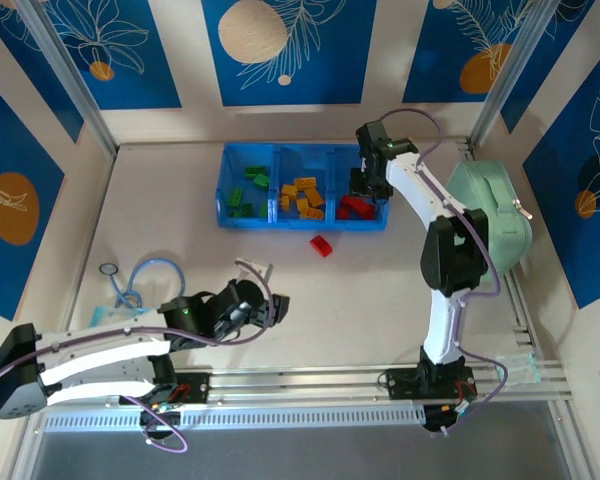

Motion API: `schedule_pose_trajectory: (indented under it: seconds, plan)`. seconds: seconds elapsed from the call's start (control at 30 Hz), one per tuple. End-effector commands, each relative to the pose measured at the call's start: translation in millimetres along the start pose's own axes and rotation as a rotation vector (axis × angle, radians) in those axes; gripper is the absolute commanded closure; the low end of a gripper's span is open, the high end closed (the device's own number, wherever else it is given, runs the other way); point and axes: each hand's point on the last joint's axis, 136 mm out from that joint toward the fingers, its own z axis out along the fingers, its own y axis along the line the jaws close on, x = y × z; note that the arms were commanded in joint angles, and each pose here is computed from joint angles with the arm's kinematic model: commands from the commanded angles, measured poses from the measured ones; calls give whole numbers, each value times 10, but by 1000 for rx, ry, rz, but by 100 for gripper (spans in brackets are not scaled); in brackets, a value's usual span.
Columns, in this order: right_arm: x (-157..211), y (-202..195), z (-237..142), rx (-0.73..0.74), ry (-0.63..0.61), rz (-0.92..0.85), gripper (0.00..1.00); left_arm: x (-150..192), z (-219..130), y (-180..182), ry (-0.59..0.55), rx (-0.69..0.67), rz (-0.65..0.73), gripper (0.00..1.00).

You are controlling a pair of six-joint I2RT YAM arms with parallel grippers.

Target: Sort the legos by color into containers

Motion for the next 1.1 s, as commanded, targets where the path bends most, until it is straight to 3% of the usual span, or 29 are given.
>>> schedule_pose_trajectory:
  seconds: [0.0, 0.23, 0.33, 0.4, 0.6, 0.8, 1.07]
  plan:
    - [-100, -29, -13, -13, 17, 3, 59, -166, 56, -138, -9, 78, -30, 22]
    - [-305, -54, 200, 1, 53, 33, 55, -268, 230, -114, 46, 108, -56, 22]
    - [-322, -15, 196, 0, 50, 42, 32, -297, 297, -121, 68, 109, -50, 21]
    - [-299, 25, 137, 3, 30, 49, 24, -289, 374, -110, 90, 106, -58, 21]
    - [-85, 230, -328, -61, -76, 48, 23, -377, 711, -65, 158, 101, -119, 19]
    - [451, 371, -775, -113, -157, 9, 23, -466, 1099, -74, 256, 51, -100, 17]
    - [1191, 186, -915, -132, -170, 68, 23, -430, 1687, -23, 364, -72, -179, 17]
